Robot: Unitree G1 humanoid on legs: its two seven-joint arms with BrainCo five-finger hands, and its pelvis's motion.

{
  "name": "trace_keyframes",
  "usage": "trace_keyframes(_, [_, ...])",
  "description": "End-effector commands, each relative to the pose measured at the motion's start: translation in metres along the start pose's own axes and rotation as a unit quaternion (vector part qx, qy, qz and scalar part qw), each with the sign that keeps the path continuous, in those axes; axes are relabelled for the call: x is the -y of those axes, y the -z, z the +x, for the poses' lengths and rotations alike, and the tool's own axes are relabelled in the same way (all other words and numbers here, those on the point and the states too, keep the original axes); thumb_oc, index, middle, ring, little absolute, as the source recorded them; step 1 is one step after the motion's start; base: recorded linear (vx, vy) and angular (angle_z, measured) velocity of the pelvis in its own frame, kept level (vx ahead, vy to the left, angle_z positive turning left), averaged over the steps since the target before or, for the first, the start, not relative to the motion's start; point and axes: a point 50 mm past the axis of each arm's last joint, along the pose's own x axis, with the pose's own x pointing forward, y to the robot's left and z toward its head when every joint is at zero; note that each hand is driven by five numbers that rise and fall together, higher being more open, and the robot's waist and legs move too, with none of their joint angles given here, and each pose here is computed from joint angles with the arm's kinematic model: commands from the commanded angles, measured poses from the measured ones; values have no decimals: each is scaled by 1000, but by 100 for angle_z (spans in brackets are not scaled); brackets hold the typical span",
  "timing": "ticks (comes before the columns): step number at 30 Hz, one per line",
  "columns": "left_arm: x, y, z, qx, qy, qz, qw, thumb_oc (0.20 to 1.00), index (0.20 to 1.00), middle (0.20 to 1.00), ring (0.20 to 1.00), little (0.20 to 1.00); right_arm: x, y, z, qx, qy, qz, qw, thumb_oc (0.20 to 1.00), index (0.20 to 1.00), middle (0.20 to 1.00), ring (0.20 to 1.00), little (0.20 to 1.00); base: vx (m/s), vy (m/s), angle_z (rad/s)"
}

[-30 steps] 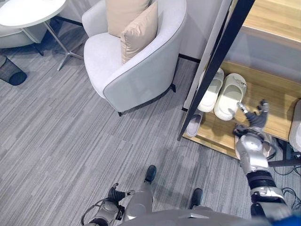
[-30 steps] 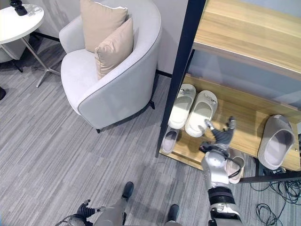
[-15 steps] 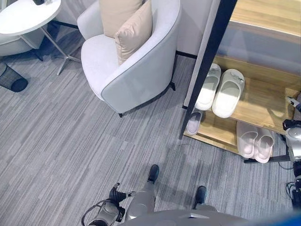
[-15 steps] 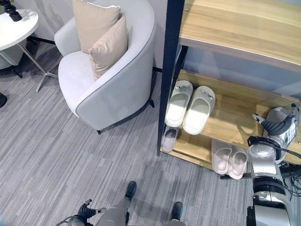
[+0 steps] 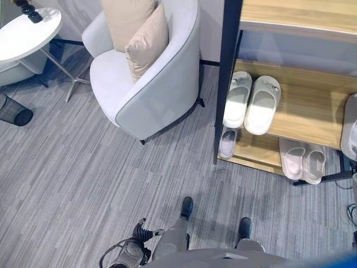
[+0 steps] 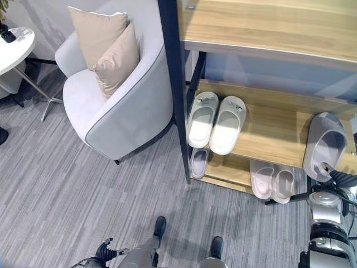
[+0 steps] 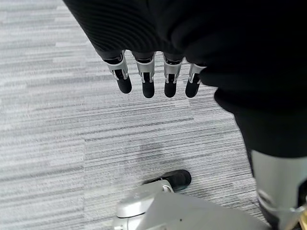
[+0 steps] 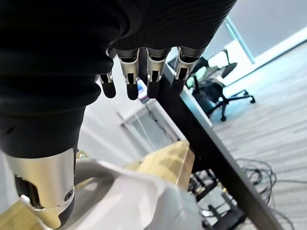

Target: Arrange the slippers neatly on the shoe rack.

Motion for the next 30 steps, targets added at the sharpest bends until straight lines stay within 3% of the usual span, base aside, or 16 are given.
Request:
trace_keyframes(1, [21, 1, -4, -11, 31, 10, 999, 1000, 1000, 1000, 1000, 1000, 22, -39, 20, 57, 43, 31, 997, 1000, 1000, 1000, 1000, 1000, 0, 3, -16])
trace_keyframes(16, [8, -14, 4, 1, 14, 7, 1000, 1000, 1000, 1000, 1000, 1000, -42, -65, -36, 105, -107, 129, 980, 1000, 1000, 1000, 1000, 1000, 1, -4, -2])
trace_keyframes(24, [2, -10, 5, -9, 8, 12, 1000, 1000, 1000, 1000, 1000, 1000, -55, -71, -58, 131, -160, 147, 967, 1000, 1000, 1000, 1000, 1000, 0, 0, 0])
trace_keyframes(30, [-1, -13, 6, -1, 2, 19, 1000, 1000, 1000, 1000, 1000, 1000, -24, -85, -44, 192, -56, 111, 974, 1000, 1000, 1000, 1000, 1000, 0, 0, 0])
